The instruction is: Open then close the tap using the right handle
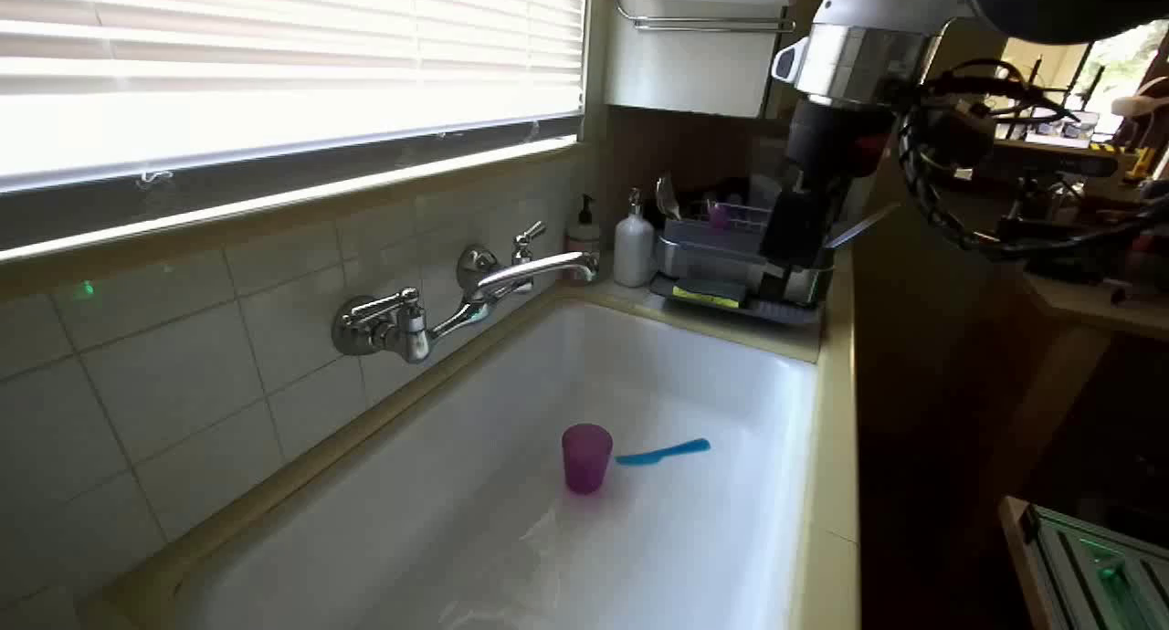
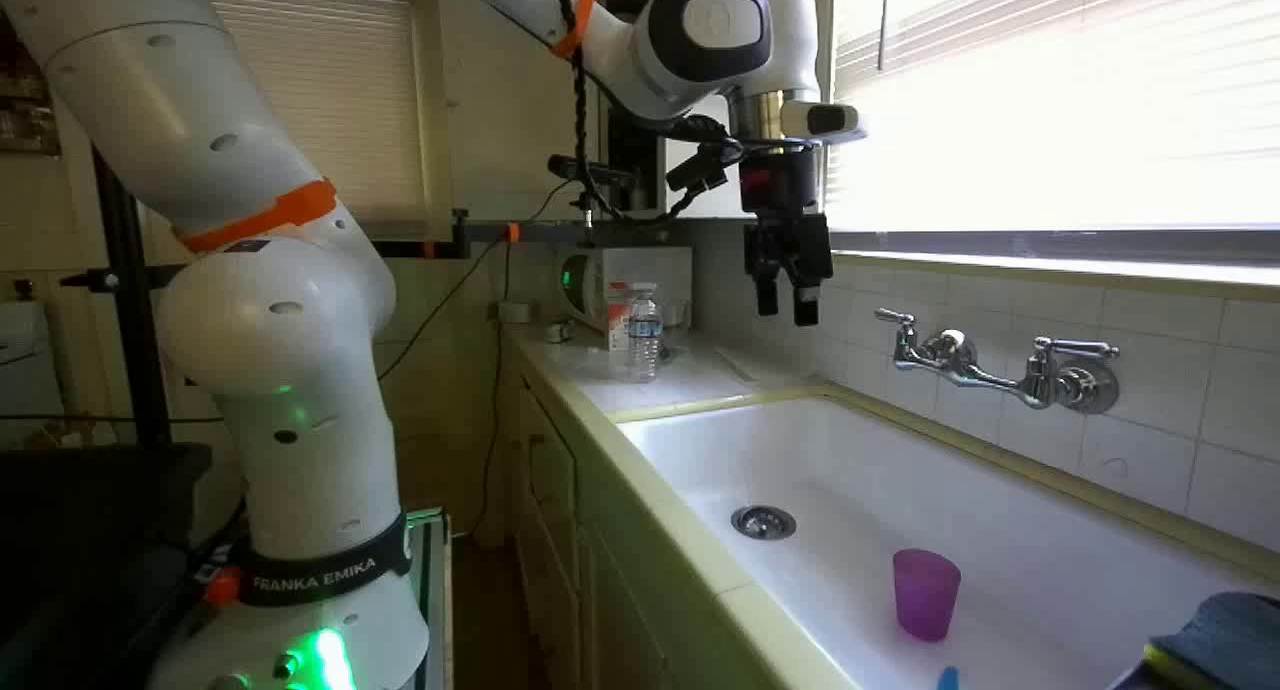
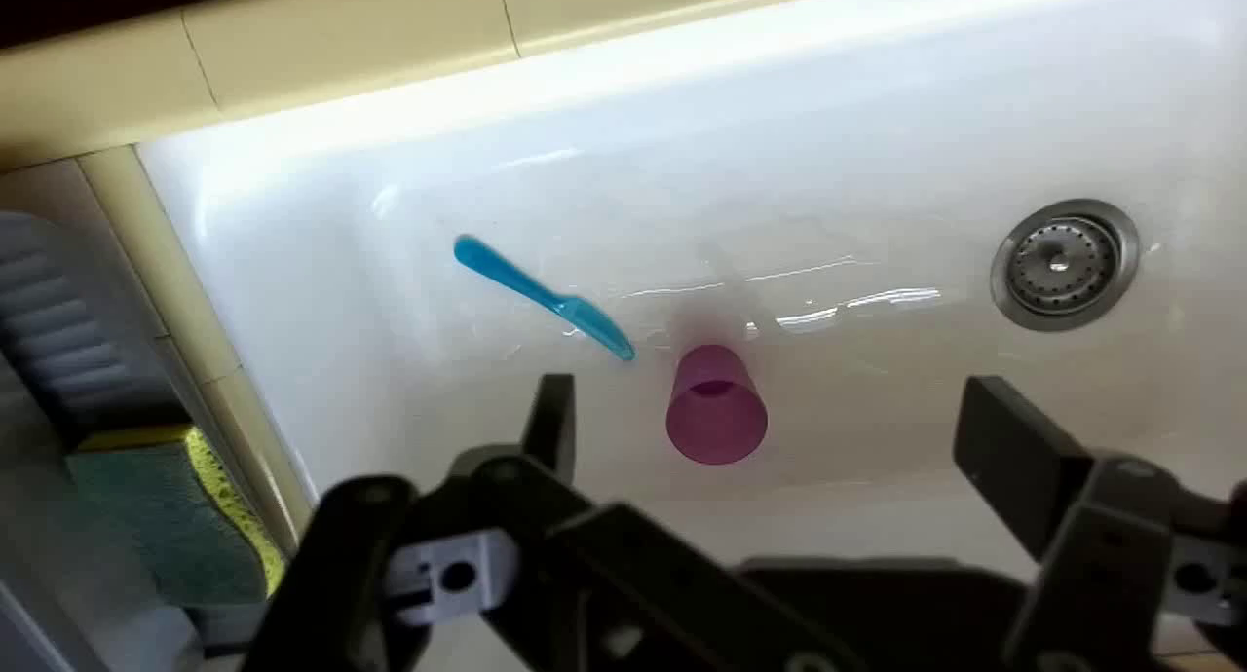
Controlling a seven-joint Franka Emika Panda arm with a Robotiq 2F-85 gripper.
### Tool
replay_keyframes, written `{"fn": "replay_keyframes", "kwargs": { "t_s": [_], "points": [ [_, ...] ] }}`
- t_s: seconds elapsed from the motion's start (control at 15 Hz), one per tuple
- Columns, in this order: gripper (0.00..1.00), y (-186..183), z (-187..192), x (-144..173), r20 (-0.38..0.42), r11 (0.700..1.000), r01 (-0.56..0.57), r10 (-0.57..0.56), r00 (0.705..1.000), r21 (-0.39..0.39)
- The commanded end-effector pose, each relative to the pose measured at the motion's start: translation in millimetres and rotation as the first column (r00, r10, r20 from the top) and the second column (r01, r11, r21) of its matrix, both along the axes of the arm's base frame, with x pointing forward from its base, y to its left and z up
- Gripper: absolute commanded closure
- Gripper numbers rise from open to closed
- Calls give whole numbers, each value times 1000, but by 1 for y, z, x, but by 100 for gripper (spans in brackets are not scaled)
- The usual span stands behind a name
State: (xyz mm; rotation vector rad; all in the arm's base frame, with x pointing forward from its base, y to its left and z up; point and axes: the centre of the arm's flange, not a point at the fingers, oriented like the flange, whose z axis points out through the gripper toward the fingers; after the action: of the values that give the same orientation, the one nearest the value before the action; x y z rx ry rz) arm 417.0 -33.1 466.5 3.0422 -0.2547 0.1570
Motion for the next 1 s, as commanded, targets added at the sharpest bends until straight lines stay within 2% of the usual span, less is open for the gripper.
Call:
{"fn": "replay_keyframes", "kwargs": {
  "t_s": [0.0,0.67,0.93],
  "points": [
    [0,0,0,0,0,1000,0,0,1000,0],
    [0,0,0,0,0,1000,0,0,1000,0],
    [0,-26,7,15,49,1000,27,-26,998,-13]
  ]
}}
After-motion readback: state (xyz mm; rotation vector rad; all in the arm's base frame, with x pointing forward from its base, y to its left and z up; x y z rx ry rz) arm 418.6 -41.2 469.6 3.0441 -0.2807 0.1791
